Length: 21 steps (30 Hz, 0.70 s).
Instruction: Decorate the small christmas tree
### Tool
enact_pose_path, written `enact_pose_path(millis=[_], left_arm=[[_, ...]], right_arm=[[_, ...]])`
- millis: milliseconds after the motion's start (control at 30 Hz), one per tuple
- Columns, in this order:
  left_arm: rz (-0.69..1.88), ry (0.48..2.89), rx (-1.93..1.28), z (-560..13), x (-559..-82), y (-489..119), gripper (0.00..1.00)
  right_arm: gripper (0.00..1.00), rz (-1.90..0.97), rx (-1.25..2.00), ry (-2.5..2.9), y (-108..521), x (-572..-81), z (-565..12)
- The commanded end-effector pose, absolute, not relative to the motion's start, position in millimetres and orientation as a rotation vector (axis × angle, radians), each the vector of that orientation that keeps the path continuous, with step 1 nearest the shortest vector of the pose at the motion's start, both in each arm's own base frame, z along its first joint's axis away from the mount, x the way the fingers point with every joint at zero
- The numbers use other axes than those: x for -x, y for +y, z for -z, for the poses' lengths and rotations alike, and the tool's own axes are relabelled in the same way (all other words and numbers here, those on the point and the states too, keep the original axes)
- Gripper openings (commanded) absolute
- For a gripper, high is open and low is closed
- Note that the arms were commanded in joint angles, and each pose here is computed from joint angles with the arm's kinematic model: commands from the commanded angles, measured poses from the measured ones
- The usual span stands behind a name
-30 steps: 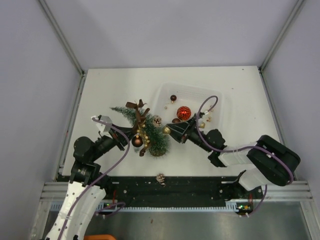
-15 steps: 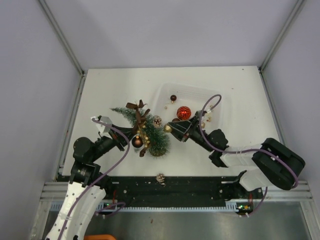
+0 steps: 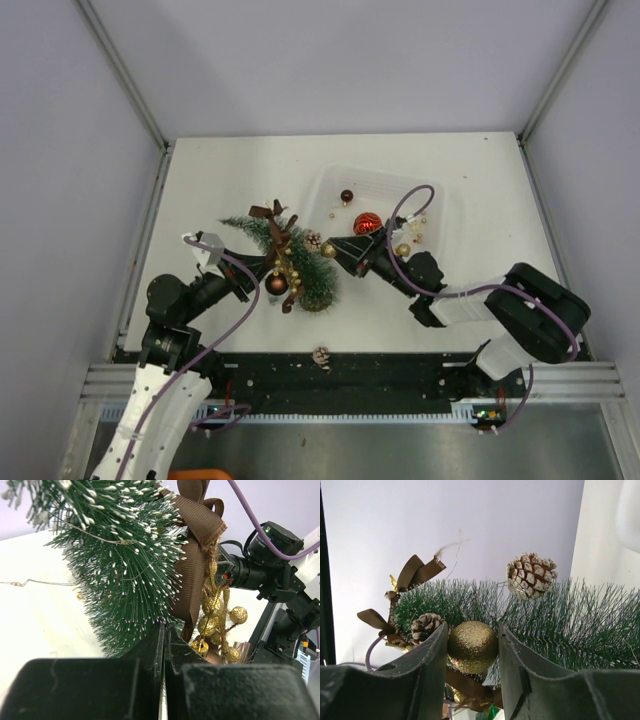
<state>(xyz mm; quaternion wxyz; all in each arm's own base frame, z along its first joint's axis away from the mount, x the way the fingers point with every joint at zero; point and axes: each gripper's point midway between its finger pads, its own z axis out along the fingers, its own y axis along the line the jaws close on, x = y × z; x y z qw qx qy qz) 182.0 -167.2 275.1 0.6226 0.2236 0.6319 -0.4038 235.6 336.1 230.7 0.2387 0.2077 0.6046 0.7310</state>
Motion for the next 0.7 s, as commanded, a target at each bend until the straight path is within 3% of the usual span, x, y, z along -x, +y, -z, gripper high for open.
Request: enact_pose_path(millis=[0,333,667], left_arm=[[0.926,1.38,-0.543,-295,-177,-169,0.0],[0.932,1.382,-0.538,-295,-177,-169,0.0],[0.95,1.386,-0.529,-295,-178,-170,0.0]], right_arm=[[0.0,-2.198,-0.34,1.129,302,-211,-337],[0.0,-2.125,-0.39,1.23,291,-204,-300],[0.0,-2.151,-0.334,1.224,293,-190,-310]])
